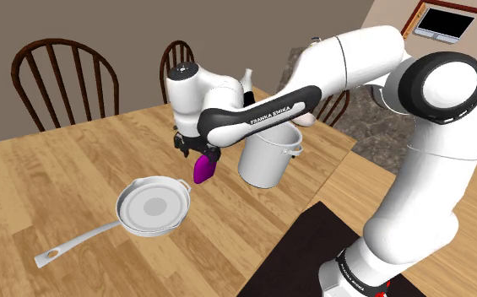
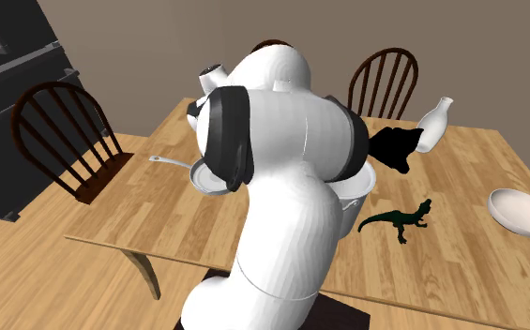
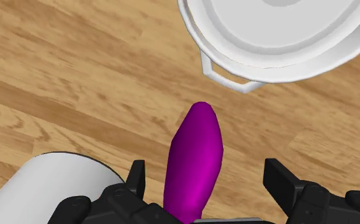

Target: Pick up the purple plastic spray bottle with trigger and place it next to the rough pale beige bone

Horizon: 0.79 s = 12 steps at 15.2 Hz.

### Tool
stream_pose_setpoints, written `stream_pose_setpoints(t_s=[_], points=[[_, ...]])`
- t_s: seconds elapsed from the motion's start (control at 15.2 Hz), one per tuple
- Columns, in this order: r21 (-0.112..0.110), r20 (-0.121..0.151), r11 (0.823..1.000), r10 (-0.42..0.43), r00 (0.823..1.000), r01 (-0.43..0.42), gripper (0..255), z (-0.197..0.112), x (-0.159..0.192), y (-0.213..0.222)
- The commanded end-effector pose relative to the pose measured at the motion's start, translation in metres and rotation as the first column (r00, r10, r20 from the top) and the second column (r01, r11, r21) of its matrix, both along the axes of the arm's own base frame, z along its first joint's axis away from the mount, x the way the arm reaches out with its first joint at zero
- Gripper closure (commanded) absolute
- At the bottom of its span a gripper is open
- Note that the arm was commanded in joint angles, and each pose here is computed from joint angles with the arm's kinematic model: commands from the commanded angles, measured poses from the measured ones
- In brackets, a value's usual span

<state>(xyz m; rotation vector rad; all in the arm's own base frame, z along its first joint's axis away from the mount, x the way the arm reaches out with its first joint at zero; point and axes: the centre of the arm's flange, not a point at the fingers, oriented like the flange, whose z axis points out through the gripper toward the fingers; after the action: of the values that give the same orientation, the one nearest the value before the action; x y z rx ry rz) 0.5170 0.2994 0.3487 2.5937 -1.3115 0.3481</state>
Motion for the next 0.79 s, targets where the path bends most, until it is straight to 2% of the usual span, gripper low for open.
stream_pose_setpoints(t_s=[0.0, 0.46, 0.73], points=[[-0.005, 0.006, 0.999, -0.037, 0.999, 0.038, 0, -0.013, 0.012, 0.007], [-0.005, 0.006, 0.999, -0.037, 0.999, 0.038, 0, -0.051, 0.017, -0.005], [-0.005, 0.006, 0.999, -0.037, 0.999, 0.038, 0, -0.051, 0.017, -0.005]])
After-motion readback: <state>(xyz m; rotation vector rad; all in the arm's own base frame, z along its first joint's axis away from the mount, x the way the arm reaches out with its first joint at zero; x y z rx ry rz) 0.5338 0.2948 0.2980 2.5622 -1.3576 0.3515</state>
